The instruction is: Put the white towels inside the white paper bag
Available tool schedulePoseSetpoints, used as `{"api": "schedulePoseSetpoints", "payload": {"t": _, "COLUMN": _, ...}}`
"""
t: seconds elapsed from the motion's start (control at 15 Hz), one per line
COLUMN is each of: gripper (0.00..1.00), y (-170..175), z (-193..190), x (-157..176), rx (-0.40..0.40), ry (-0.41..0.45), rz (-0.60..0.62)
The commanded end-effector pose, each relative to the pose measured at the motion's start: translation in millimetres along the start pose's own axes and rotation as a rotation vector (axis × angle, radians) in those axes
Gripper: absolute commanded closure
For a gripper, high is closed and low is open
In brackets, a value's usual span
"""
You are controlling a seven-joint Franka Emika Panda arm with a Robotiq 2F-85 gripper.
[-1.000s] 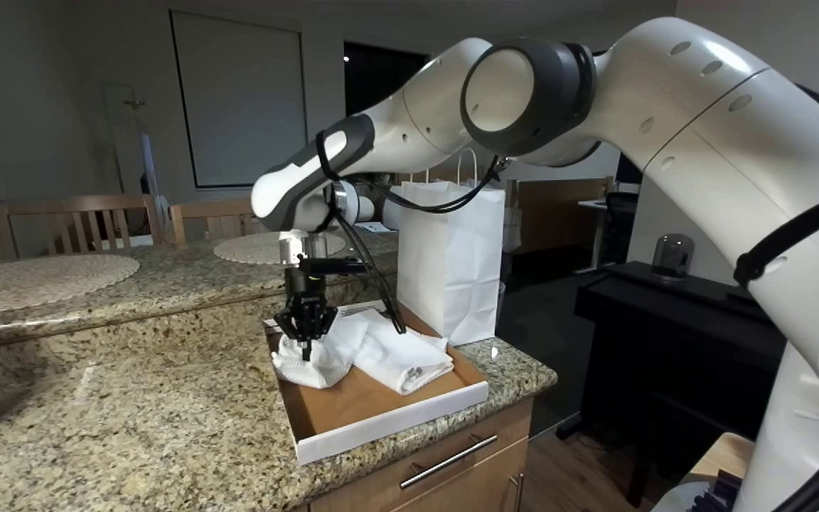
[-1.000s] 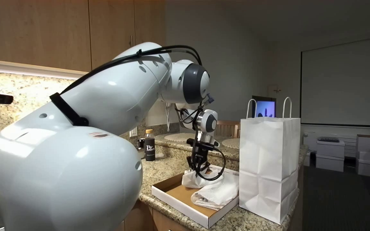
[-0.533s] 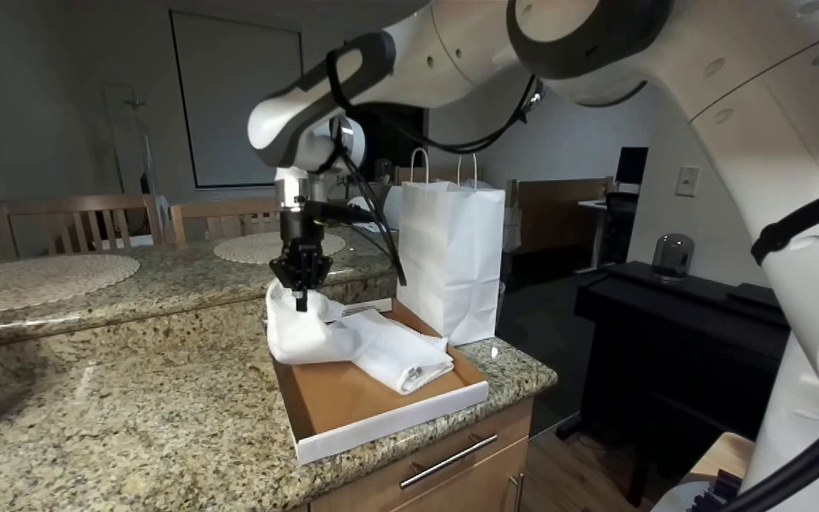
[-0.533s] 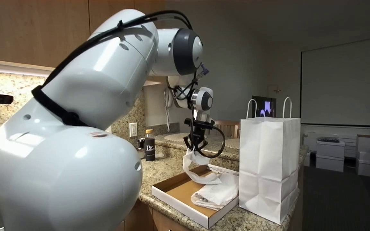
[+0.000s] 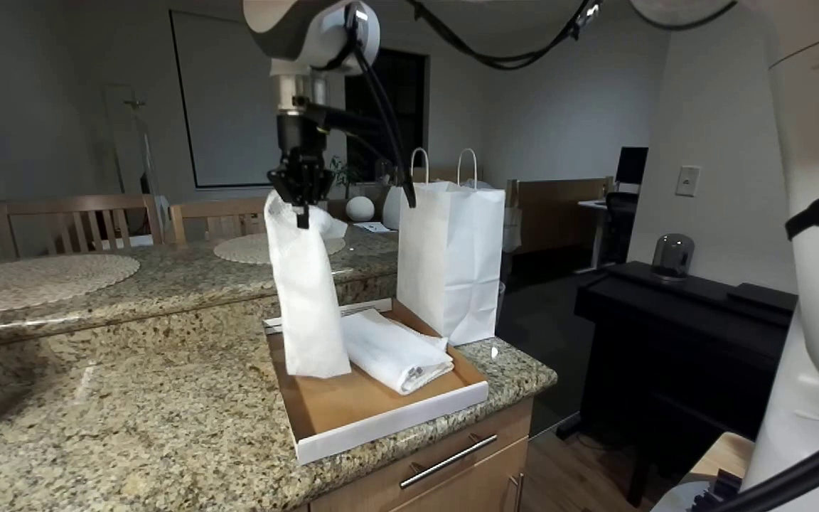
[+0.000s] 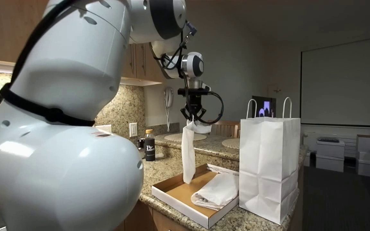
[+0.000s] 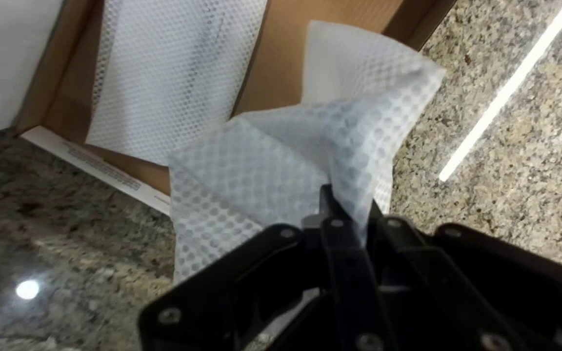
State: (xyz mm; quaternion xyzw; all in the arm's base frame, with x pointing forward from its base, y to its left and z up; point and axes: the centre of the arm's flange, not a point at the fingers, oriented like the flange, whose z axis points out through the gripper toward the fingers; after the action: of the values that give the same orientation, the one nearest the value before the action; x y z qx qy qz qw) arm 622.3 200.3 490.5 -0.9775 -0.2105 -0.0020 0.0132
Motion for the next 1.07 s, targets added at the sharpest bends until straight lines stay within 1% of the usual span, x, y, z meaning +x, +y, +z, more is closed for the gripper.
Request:
{"api": "schedulePoseSetpoints", "payload": {"t": 0.0, "gripper": 0.92, "y": -14.7, "z": -70.5, "x": -32.9, "rx": -0.132, "ry": 0.04, "rz": 0.095}}
{"api": "schedulePoseSetpoints", "payload": {"t": 0.13, "gripper": 0.92, "y": -19.5, "z": -112.5, "x": -45.2, "rx": -0.196, "ry": 0.079, "rz": 0.177}}
{"api": "schedulePoseSetpoints", "payload": {"t": 0.33, "gripper": 0.92, "y": -25.5, "z": -178.5, "x": -76.1, "rx": -0.285, "ry": 0.141, "rz": 0.314}}
{"api": "schedulePoseSetpoints", "payload": {"t": 0.4, "gripper": 0.92, "y": -26.3, "z": -197.7, "x": -85.1, "rx": -0.307, "ry": 0.156, "rz": 0.353}}
{"api": "schedulePoseSetpoints", "payload": {"t": 0.53, "gripper": 0.91, "y": -16.8, "z": -234.8, "x": -109.7, "rx": -0.332, "ry": 0.191, "rz": 0.437}}
{"api": "schedulePoseSetpoints", "payload": {"t": 0.6, "gripper": 0.91, "y": -4.6, "z": -255.4, "x": -128.5, "rx": -0.328, "ry": 0.209, "rz": 0.473}}
{"api": "schedulePoseSetpoints", "payload": {"t": 0.67, "gripper": 0.91, "y": 2.7, "z": -268.9, "x": -140.6, "rx": -0.322, "ry": 0.21, "rz": 0.477}}
{"api": "schedulePoseSetpoints", "payload": {"t": 0.73, "gripper": 0.92, "y": 14.9, "z": -273.6, "x": -154.5, "rx": -0.312, "ry": 0.202, "rz": 0.448}}
{"api": "schedulePoseSetpoints", "payload": {"t": 0.8, "gripper": 0.92, "y": 20.6, "z": -272.6, "x": -161.2, "rx": -0.322, "ry": 0.188, "rz": 0.424}}
{"api": "schedulePoseSetpoints", "payload": {"t": 0.87, "gripper": 0.92, "y": 6.6, "z": -270.7, "x": -144.5, "rx": -0.313, "ry": 0.215, "rz": 0.451}}
{"api": "schedulePoseSetpoints", "payload": {"t": 1.0, "gripper": 0.92, "y": 17.8, "z": -279.7, "x": -156.6, "rx": -0.318, "ry": 0.212, "rz": 0.45}}
